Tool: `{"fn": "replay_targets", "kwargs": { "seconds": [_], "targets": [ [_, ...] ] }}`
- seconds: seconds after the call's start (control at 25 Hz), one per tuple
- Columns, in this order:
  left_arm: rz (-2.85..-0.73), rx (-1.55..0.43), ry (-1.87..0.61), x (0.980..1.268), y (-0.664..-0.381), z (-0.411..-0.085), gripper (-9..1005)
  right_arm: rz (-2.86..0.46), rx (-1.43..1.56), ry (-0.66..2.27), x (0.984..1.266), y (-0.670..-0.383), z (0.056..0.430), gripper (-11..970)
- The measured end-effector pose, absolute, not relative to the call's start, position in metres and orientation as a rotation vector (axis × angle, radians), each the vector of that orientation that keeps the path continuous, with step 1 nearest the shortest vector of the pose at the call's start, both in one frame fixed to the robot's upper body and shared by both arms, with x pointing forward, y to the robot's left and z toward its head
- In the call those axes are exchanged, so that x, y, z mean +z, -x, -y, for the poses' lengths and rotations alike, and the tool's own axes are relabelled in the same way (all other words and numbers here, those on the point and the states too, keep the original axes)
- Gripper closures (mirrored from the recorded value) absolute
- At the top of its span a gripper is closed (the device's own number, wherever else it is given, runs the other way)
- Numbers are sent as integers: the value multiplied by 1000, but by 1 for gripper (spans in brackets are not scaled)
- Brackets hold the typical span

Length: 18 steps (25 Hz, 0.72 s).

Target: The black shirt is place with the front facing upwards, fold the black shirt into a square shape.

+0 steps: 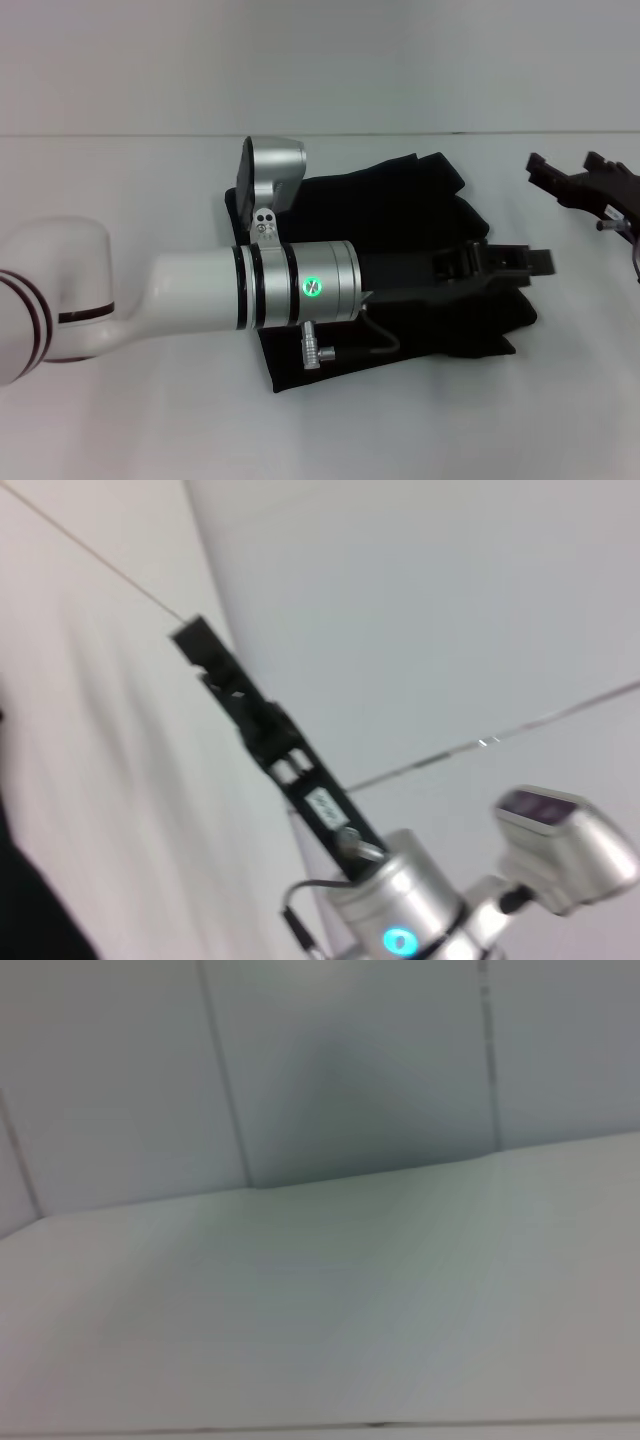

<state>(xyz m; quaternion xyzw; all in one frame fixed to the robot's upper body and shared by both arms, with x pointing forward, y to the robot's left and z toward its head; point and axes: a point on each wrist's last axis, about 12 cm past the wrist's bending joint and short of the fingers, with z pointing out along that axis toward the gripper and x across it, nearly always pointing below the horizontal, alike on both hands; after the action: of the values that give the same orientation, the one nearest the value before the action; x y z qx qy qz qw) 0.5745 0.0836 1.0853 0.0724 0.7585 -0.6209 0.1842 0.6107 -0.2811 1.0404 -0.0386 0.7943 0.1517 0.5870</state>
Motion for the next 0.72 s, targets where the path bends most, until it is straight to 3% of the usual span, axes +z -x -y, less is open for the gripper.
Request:
{"fn": "replay_targets", "kwargs": {
  "seconds": [0.28, 0.52, 0.72],
  "targets": [
    [-2060, -1826, -266, 1095, -572, -101, 543, -1852, 453, 31, 1037, -602, 283, 15],
    [-2080, -1719, -114, 1093, -579, -172, 342, -1833, 657, 209, 1046, -591, 273, 15],
    [-2247, -1543, 285, 1078, -586, -250, 211, -1872, 797, 349, 1050, -573, 280, 14]
  ]
}}
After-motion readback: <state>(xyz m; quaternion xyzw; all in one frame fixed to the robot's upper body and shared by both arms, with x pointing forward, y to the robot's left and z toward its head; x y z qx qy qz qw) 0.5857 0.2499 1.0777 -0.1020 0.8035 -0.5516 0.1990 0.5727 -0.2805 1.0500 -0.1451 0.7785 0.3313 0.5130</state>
